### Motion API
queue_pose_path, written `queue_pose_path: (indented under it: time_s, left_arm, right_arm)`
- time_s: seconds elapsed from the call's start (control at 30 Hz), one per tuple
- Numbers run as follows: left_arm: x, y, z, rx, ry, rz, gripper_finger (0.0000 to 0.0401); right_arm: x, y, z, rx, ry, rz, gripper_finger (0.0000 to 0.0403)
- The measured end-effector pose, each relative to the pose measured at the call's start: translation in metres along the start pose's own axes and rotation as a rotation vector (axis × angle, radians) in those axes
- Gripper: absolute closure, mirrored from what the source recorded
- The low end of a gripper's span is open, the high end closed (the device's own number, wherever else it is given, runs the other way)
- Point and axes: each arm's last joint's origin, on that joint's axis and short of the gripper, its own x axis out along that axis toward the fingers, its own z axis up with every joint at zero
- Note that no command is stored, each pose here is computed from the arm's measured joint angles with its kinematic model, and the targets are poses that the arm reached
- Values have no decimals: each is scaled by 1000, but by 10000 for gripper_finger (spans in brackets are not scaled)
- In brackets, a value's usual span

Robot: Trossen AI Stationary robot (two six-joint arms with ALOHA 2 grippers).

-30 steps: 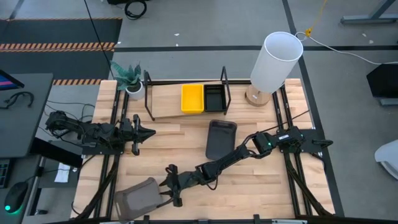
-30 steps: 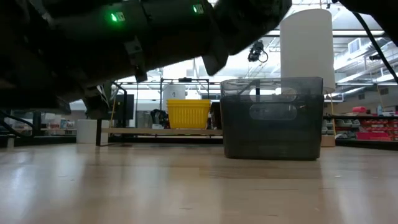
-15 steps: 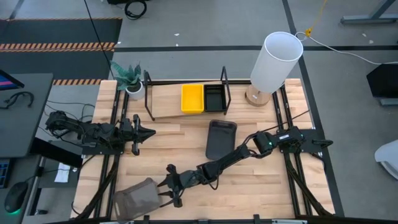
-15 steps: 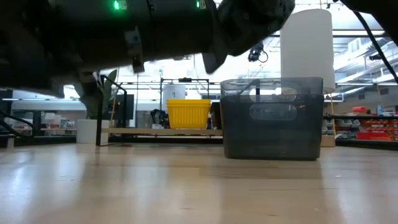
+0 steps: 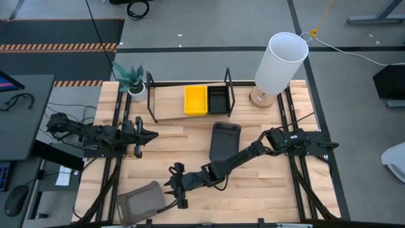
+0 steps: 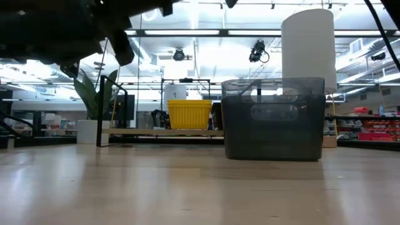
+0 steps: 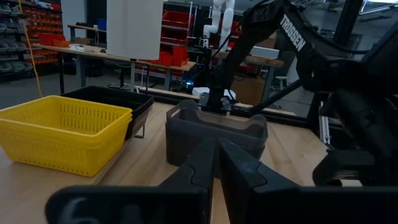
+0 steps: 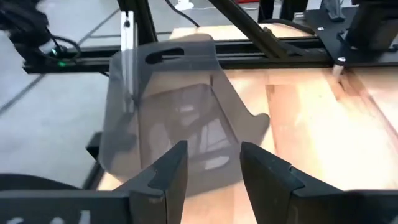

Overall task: Stack baskets on shelf by color
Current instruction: Stack the black transparent bin on the black transparent bin

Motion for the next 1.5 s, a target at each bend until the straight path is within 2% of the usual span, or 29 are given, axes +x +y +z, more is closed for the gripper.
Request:
queue_pose_path:
  time_s: [0.3, 0.43, 0.57, 0.73, 0.83, 1.1, 1.3, 1.5]
  left_arm:
    - [0, 0, 0, 0, 0, 0, 365]
    - [0, 0, 0, 0, 0, 0, 370]
    - [0, 0, 0, 0, 1, 0, 373]
    - [0, 0, 0, 0, 1, 0, 368]
    - [0, 0, 0, 0, 1, 0, 365]
    - [0, 0, 0, 0, 0, 0, 373]
    - [0, 0, 0, 0, 0, 0, 368]
    - [0, 0, 0, 0, 0, 0, 367]
  right_arm:
    - [-8, 31, 17, -46, -56, 11, 253]
    - [-10, 37, 25, -62, -66, -29, 253]
    - [8, 45, 25, -92, -95, -5, 253]
    - [40, 53, 18, -155, -63, 23, 253]
    - [48, 45, 16, -150, -86, 21, 253]
    - [50, 17, 10, -119, 35, -26, 253]
    - [47, 13, 2, -121, 157, -49, 253]
    - [35, 11, 9, -147, 250, -95, 253]
